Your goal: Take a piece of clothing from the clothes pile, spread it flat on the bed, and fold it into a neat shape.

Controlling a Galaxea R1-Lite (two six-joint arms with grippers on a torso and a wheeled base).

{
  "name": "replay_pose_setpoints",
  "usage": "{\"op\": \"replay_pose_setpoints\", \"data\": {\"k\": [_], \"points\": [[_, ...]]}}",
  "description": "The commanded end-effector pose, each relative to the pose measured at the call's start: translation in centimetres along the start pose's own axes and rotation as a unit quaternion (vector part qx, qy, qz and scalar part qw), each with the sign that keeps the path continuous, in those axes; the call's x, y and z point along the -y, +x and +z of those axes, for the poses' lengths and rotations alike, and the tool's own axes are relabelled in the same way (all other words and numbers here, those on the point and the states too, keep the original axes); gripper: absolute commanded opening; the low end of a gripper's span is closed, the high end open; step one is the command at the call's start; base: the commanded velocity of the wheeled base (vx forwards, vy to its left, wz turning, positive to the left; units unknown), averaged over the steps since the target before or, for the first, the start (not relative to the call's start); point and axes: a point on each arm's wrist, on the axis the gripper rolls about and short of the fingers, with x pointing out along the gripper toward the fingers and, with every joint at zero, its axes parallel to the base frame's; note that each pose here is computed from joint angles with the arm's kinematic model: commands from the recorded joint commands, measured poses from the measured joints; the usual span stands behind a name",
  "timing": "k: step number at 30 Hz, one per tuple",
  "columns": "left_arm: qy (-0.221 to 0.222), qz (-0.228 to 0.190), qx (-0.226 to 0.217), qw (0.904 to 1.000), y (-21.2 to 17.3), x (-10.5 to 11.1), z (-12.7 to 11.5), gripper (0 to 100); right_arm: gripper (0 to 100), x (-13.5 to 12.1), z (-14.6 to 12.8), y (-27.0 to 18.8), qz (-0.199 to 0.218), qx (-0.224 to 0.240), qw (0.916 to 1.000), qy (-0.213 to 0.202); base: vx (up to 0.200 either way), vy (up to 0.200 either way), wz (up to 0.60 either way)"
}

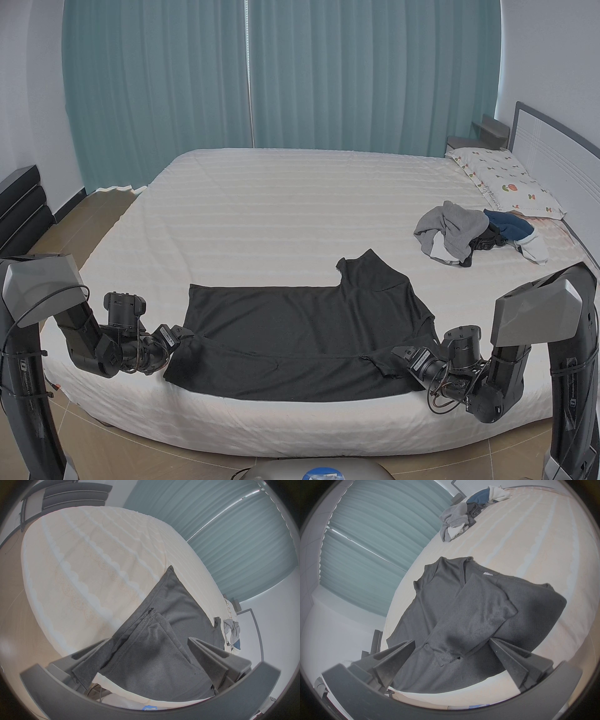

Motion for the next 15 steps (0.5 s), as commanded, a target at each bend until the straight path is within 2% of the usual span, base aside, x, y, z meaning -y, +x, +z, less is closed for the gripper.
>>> {"op": "replay_pose_setpoints", "data": {"k": [1,12,13,15], "points": [[-0.001,0.000,0.000,1.0000,0.07,-0.03,-0.01,100,100,-0.26,-0.38,0.22,-0.002,-0.003,1.0000,-0.004,0.000,0.000,0.00],[-0.001,0.000,0.000,1.0000,0.07,-0.03,-0.01,100,100,-0.15,-0.53,0.61,-0.021,0.000,0.9998,-0.008,0.000,0.000,0.00],[0.000,0.000,-0.001,1.0000,0.07,0.00,-0.04,100,0,-0.12,-0.54,0.61,-0.023,0.000,0.9997,-0.008,0.000,0.000,0.00],[-0.001,0.000,0.000,1.0000,0.07,-0.03,-0.01,100,0,-0.13,-0.53,0.61,-0.024,-0.001,0.9997,-0.008,0.000,0.000,0.00]]}}
